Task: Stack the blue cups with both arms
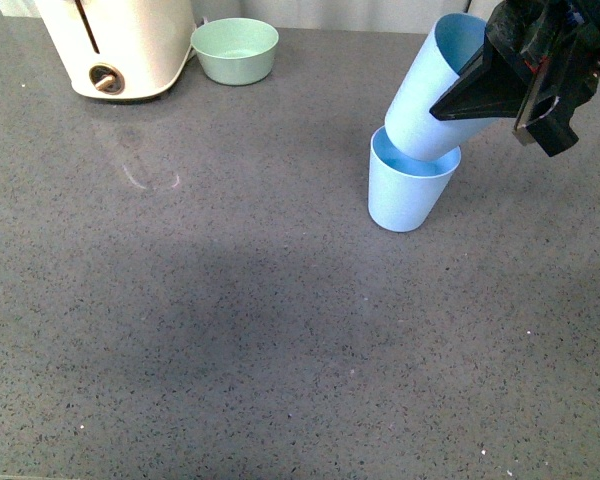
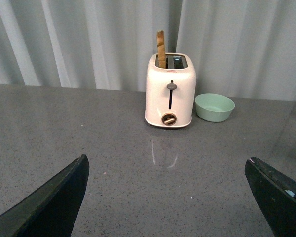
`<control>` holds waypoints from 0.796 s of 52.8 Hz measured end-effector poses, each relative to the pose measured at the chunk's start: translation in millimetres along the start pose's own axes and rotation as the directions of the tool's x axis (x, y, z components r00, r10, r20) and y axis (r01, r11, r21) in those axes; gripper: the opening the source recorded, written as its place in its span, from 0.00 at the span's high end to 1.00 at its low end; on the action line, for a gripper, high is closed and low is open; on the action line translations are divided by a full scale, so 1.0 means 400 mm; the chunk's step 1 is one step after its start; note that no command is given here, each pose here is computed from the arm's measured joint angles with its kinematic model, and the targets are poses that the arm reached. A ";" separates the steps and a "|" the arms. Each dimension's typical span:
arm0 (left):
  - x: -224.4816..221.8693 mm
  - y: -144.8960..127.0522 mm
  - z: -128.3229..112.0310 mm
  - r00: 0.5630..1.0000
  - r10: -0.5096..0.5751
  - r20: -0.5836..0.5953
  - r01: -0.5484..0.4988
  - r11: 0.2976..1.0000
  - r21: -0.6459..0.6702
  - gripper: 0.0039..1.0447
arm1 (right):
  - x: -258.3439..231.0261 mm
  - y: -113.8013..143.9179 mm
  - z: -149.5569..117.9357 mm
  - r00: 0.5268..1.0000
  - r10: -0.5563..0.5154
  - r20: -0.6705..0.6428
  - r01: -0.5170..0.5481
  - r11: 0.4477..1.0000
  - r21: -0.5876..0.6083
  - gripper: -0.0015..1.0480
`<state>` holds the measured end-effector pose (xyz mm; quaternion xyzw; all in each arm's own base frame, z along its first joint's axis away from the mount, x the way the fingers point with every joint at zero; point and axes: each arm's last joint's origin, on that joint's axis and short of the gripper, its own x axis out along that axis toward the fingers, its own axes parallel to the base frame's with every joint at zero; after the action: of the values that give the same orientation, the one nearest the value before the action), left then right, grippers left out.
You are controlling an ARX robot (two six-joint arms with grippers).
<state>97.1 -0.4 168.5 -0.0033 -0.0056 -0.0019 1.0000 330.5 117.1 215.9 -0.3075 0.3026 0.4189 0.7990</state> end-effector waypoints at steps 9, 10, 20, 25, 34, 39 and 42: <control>0.000 0.000 0.000 1.000 0.000 0.000 0.000 1.000 0.000 0.08 | 0.020 -0.007 -0.003 1.000 0.008 -0.014 -0.008 1.000 0.016 0.98; 0.000 0.000 0.000 1.000 0.000 0.000 0.000 1.000 0.000 0.08 | 0.023 -0.007 -0.004 1.000 0.008 -0.019 -0.008 1.000 0.018 0.98; 0.000 0.000 0.000 1.000 0.000 0.000 0.000 1.000 0.000 0.08 | 0.058 -0.013 -0.017 0.999 0.000 -0.055 0.002 0.999 0.036 0.98; 0.000 0.000 0.000 1.000 0.000 0.000 0.000 1.000 0.000 0.08 | 0.063 -0.017 -0.016 0.999 0.000 -0.055 0.002 0.999 0.044 0.90; 0.000 0.000 0.000 1.000 0.000 0.000 0.000 1.000 0.000 0.08 | 0.059 -0.027 -0.007 0.999 -0.015 -0.039 0.017 0.998 0.059 0.68; 0.000 0.000 0.000 1.000 0.000 0.000 0.000 1.000 0.000 0.08 | 0.052 -0.038 -0.001 0.999 -0.030 -0.025 0.031 0.997 0.073 0.54; 0.000 0.000 0.000 1.000 0.000 0.000 0.000 1.000 0.000 0.08 | 0.040 -0.048 0.001 0.999 -0.048 -0.010 0.049 0.995 0.085 0.43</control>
<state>97.1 -0.4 168.5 -0.0032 -0.0056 -0.0019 1.0000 354.3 116.4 209.0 -0.2819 0.3158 0.3849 0.8202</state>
